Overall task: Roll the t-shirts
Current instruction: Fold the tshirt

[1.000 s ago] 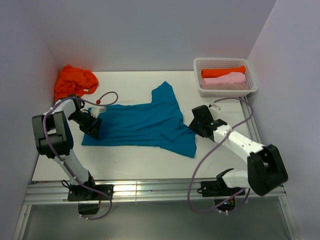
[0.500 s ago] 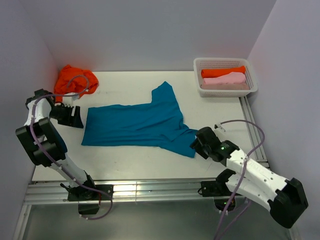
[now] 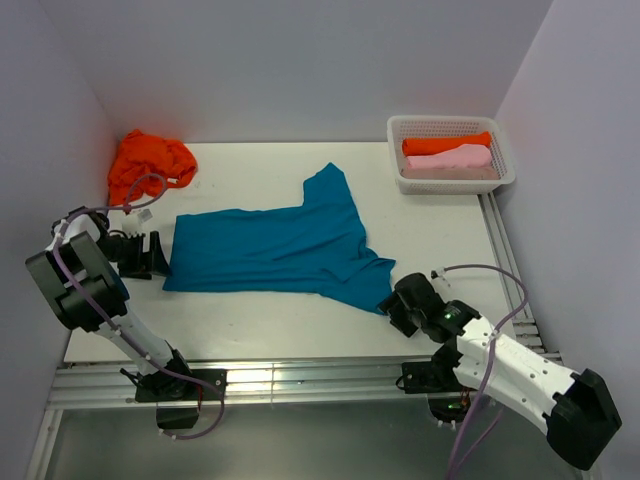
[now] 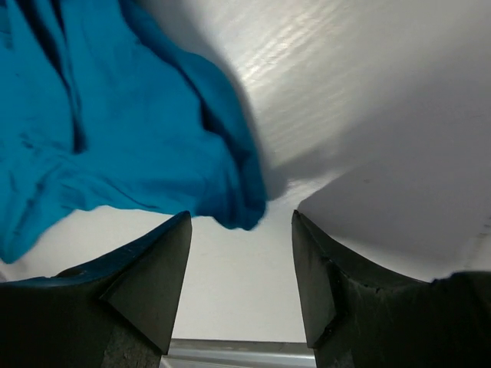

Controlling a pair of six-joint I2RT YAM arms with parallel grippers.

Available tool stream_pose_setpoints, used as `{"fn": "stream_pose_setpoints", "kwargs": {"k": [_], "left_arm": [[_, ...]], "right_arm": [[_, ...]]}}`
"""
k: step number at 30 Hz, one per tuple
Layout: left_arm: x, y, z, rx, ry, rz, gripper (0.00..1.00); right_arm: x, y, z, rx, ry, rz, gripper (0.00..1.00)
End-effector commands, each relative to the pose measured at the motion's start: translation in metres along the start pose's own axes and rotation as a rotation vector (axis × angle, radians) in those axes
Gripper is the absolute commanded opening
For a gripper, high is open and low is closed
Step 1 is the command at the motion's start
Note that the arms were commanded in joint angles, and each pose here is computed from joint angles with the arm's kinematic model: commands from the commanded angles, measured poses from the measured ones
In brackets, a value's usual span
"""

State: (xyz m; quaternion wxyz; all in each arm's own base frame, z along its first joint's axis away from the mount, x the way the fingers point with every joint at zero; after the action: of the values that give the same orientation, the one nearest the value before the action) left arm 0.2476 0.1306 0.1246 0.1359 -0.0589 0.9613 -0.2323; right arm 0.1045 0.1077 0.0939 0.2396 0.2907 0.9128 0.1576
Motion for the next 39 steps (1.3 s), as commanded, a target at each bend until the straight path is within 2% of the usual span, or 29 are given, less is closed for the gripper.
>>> {"fn": "stream_pose_setpoints", "kwargs": {"k": [1, 6, 12, 23, 32, 35, 39], "left_arm": [[-0.002, -0.005, -0.007, -0.013, -0.071, 0.004, 0.81], [0.007, -0.005, -0.004, -0.024, -0.075, 0.011, 0.82], [0.023, -0.001, 0.002, -0.034, -0.09, 0.043, 0.82], [0.034, 0.008, 0.027, 0.047, -0.044, 0.027, 0.79], [0.047, 0.011, 0.044, 0.038, 0.013, 0.011, 0.64], [0.049, 0.01, 0.049, 0.038, 0.033, 0.006, 0.55], [0.046, 0.011, 0.05, 0.053, 0.048, -0.002, 0.34]], "right_arm": [[0.005, 0.002, 0.011, -0.014, 0.018, 0.018, 0.63], [0.002, 0.007, 0.013, -0.015, -0.007, 0.025, 0.63], [-0.001, 0.013, 0.015, -0.007, -0.01, 0.025, 0.57], [-0.005, 0.027, 0.017, 0.057, 0.02, -0.001, 0.48], [-0.003, 0.021, 0.017, 0.031, 0.01, 0.024, 0.47], [-0.004, 0.022, 0.015, 0.025, 0.0, 0.025, 0.47], [-0.004, 0.022, 0.017, 0.016, -0.003, 0.029, 0.45]]}}
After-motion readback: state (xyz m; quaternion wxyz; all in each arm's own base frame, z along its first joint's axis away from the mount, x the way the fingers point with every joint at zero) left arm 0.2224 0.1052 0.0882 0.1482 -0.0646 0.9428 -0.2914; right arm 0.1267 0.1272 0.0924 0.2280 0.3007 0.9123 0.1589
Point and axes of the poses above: each gripper's point midway between its finger pads, its own z axis out along the fingers, its own y axis along the line the jaws close on, x = y × z, the point moved 9 cm from there along -z, back along the fingers, and after that the axes turned 10 degrees about -z, right-handed, at the moved point
